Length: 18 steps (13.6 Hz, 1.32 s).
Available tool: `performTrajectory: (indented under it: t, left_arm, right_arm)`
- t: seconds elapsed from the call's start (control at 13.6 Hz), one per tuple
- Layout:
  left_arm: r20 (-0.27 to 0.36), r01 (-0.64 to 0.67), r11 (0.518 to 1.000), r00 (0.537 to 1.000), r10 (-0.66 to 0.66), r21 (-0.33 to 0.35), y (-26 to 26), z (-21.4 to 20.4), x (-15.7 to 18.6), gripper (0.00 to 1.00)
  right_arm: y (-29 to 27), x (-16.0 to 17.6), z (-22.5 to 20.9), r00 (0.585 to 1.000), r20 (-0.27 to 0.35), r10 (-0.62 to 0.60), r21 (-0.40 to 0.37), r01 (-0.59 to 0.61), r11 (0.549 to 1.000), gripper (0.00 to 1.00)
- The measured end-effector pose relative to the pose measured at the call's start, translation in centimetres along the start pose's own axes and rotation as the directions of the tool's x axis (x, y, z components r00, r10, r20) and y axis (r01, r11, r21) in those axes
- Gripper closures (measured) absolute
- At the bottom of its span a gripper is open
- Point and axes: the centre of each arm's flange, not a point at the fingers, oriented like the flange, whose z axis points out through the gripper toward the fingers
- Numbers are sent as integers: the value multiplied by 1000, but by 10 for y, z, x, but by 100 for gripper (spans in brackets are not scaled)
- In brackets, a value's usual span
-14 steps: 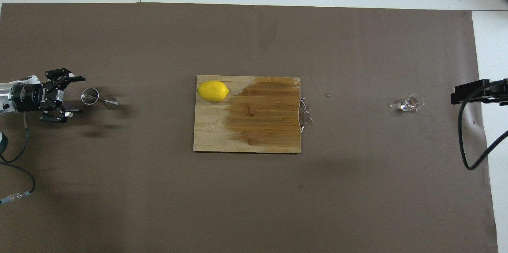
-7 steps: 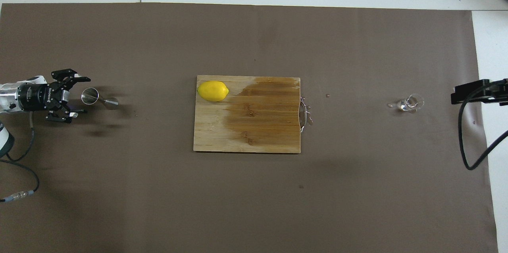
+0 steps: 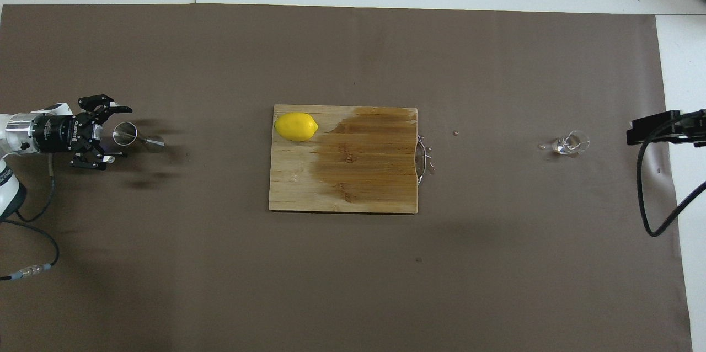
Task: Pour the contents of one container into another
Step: 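Close the left gripper around the metal jigger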
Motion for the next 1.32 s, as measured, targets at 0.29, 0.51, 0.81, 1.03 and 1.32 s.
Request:
performTrajectory:
  t: [0.29, 0.51, 0.81, 1.03, 1.32]
  left_arm:
    - [-2, -23, 1000, 1000, 23, 11, 1, 5, 1, 0]
    - [-4, -23, 1000, 1000, 23, 16, 1, 6, 1, 0]
    - [-15, -17, 999, 1000, 17, 28, 0, 7, 3, 0]
    - [-24, -12, 999, 1000, 13, 37, -1, 7, 4, 0]
    - [-26, -12, 999, 1000, 13, 38, -2, 7, 4, 1]
  right_arm:
    - [0, 0, 0, 1000, 0, 0, 0, 0, 1000, 0]
    - [0, 0, 0, 1000, 0, 0, 0, 0, 1000, 0]
    - [0, 0, 0, 1000, 0, 0, 0, 0, 1000, 0]
    - [0, 0, 0, 1000, 0, 0, 0, 0, 1000, 0]
    - [0, 0, 0, 1000, 0, 0, 0, 0, 1000, 0]
